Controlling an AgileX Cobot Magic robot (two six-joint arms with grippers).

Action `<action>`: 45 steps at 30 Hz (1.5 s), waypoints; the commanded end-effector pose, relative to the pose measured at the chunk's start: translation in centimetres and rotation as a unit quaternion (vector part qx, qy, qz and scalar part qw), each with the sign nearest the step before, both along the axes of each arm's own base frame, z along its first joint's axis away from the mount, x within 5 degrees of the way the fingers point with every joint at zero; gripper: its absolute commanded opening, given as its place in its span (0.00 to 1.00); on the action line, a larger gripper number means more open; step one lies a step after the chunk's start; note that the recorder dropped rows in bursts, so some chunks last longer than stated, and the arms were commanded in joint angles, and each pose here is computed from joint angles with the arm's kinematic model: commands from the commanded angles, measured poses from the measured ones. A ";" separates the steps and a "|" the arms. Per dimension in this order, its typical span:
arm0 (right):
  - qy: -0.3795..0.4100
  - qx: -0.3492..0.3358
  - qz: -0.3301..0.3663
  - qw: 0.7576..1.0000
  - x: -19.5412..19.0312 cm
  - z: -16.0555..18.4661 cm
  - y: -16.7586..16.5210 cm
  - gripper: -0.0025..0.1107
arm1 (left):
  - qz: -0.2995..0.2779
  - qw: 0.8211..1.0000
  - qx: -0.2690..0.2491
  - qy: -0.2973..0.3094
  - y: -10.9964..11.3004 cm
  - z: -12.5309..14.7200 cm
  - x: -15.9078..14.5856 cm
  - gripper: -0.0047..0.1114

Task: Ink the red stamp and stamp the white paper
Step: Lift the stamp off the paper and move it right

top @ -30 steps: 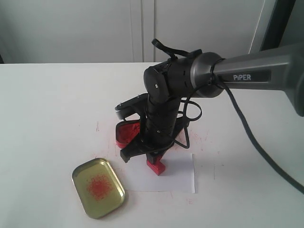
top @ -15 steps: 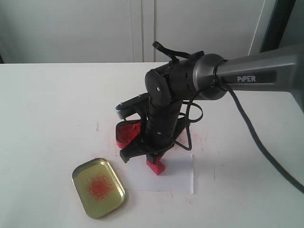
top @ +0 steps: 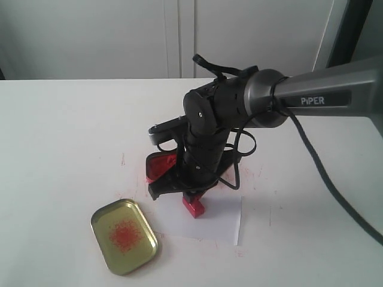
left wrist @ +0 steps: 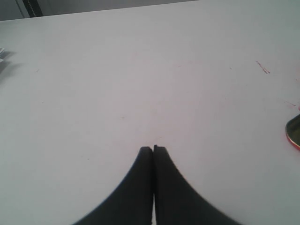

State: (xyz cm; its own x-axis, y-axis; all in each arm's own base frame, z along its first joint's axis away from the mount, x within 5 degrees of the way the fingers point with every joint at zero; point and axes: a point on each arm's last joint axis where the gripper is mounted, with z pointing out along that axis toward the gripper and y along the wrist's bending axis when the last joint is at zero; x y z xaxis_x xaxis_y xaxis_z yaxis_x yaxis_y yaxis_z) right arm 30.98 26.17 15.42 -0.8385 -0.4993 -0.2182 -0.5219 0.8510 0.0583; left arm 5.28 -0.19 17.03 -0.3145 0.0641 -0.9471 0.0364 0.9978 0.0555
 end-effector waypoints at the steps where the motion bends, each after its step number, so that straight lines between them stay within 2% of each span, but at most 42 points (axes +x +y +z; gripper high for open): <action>1: -0.011 0.005 -0.001 1.000 0.0 0.1 0.0 0.02 | -0.001 1.000 -0.005 0.001 0.0 -0.1 0.0 0.04; 17: -0.078 0.037 0.010 0.996 -0.5 5.8 -0.8 0.02 | -0.001 1.000 -0.005 0.001 0.0 -0.1 0.0 0.04; 33: -0.077 0.043 0.007 0.996 -0.6 6.2 -0.8 0.02 | -0.001 1.000 -0.005 0.001 0.0 -0.1 0.0 0.04; 36: -0.070 0.067 -0.004 0.995 -0.7 6.3 -0.4 0.02 | -0.001 1.000 -0.005 0.001 0.0 -0.1 0.0 0.04; 41: -0.059 0.085 0.019 0.994 -0.8 6.3 -0.3 0.02 | -0.001 1.000 -0.005 0.001 0.0 -0.1 0.0 0.04; 45: -0.022 0.152 0.015 0.988 -0.2 6.6 -0.8 0.02 | -0.001 1.000 -0.005 0.001 0.0 -0.1 0.0 0.04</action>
State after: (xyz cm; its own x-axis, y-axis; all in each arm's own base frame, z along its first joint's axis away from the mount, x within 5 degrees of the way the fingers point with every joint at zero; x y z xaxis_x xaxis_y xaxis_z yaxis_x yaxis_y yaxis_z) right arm 30.26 25.97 21.43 -0.8079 -0.4516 -0.3786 -0.5527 0.8035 0.2210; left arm 5.28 -0.19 17.03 -0.3145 0.0641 -0.9471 0.0364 0.9978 0.0555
